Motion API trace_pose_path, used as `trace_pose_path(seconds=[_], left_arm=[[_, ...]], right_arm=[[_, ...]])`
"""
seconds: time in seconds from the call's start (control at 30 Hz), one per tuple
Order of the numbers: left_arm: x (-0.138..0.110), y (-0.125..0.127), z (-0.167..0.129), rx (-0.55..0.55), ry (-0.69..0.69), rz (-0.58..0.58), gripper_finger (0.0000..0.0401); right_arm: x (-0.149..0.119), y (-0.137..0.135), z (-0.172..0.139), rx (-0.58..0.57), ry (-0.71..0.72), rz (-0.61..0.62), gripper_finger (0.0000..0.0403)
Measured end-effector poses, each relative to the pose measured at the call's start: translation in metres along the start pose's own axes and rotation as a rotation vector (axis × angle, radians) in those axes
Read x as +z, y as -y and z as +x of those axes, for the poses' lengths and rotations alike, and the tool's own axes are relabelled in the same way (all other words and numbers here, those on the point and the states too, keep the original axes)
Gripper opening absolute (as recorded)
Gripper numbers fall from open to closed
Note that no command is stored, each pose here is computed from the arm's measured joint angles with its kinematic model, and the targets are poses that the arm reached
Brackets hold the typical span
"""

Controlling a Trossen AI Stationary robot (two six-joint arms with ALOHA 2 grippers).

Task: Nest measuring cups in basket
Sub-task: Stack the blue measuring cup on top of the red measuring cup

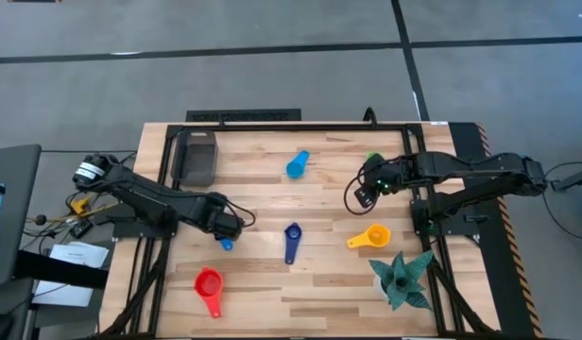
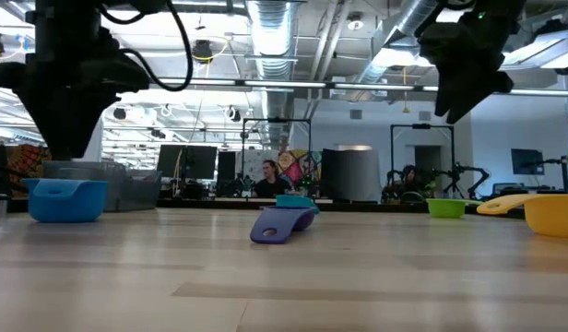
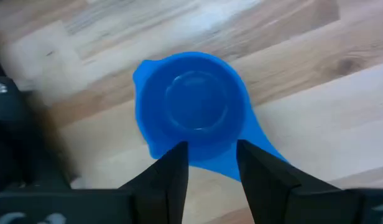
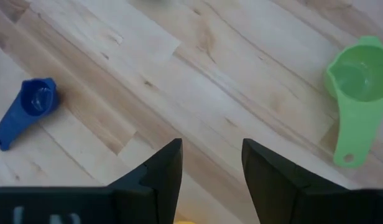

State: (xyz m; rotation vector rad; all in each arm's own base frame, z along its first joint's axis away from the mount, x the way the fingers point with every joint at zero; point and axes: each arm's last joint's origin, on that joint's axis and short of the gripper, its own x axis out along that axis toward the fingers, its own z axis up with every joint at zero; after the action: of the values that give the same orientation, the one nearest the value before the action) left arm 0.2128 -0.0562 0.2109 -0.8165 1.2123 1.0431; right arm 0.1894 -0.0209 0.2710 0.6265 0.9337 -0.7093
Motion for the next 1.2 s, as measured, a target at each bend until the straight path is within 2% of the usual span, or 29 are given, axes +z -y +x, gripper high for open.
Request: trace_pose_path(seconds=[0.27,0.47,0.7,0.87,1.1,1.2], left_arm=[[0.004,-0.012,0.011,0.082,-0.001,0.032,0.0125],[0.001,-0.02,0.033,0.07,-0.035,0.045,0.0125],[-0.002,-0.025,0.044,0.082,-0.031,0.062,0.0123],[-0.004,-0.025,0.054,0.042,-0.035,0.066,0.0091],[-0.003,-0.021,0.049,0.01,-0.03,0.055,0.0011],[-0.001,-0.017,0.042,-0.013,-0.023,0.071,0.0009]], right_arm=[[0.001,0.001,0.0,-0.019,0.019,-0.006,0.0198],[0.0,0.001,0.0,-0.019,0.019,-0.007,0.0193],[0.001,0.0,0.0,-0.017,0.02,0.0,0.0191],[0.001,0.0,0.0,-0.016,0.022,-0.002,0.0193],[0.001,0.0,0.0,-0.014,0.024,0.004,0.0183],[0.001,0.0,0.0,-0.01,0.027,0.005,0.0175]])
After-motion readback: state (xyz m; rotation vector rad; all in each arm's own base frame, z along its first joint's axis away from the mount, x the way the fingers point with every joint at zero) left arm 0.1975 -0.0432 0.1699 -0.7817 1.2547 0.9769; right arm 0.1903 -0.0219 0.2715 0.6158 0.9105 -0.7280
